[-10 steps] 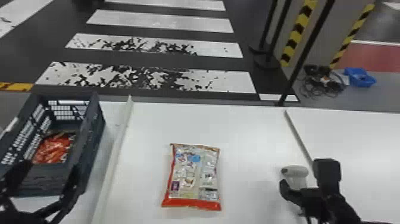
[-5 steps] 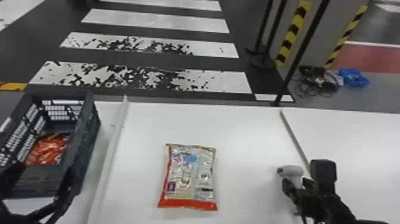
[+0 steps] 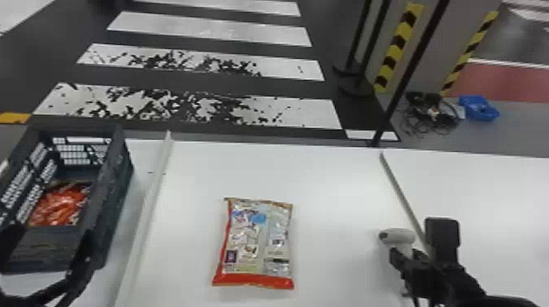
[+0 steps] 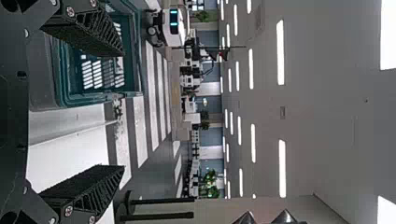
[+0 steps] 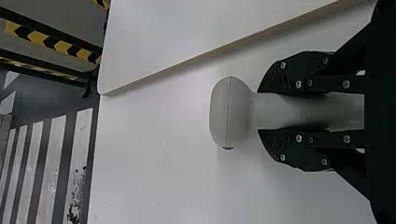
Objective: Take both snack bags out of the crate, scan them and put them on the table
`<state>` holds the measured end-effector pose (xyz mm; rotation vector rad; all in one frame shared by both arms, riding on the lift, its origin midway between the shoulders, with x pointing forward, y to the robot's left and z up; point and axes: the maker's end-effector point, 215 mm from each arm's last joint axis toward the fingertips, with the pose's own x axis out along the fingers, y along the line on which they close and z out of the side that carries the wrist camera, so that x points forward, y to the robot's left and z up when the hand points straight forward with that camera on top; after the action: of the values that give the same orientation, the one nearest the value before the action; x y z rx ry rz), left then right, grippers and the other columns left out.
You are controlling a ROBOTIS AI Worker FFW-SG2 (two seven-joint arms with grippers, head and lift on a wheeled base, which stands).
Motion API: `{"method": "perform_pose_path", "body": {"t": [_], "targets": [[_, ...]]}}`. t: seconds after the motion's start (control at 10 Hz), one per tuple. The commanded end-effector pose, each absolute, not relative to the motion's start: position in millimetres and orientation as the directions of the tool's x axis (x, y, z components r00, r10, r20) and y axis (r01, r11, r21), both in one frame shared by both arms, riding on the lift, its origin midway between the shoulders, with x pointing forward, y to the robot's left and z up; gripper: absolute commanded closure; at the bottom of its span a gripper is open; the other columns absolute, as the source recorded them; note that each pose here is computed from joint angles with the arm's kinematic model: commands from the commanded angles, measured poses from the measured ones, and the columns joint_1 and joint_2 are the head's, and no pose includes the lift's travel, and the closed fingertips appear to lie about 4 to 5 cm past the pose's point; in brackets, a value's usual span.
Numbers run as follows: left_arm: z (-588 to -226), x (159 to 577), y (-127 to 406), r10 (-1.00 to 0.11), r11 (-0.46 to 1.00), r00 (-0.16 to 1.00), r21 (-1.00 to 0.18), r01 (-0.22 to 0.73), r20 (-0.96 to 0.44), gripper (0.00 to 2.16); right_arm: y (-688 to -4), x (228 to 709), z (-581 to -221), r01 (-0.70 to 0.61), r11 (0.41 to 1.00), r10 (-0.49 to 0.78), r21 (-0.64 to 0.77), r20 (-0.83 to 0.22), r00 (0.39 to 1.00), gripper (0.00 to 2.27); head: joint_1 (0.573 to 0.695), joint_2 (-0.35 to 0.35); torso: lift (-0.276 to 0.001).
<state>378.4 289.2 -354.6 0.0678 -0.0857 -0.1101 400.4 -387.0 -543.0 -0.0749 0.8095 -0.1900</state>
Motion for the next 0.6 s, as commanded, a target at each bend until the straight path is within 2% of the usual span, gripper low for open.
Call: {"method": "perform_pose_path", "body": {"t": [0.0,0.5], "targets": [[-354,379,289,-0.113,0.992,0.990,0.073,0.107,0.083,0.15,-378,408,-526,0.142,0.984,-0.178,-0.109,-0.688,0.704,2.26,0.695,-0.143,-0.092],[-354,379,289,-0.109,0.992,0.991,0.070,0.103,0.084,0.15,-307,409,-490,0.051,0.998,-0.058,-0.030,-0.681,0.730,2.26,0.695,-0.083,-0.092]]}}
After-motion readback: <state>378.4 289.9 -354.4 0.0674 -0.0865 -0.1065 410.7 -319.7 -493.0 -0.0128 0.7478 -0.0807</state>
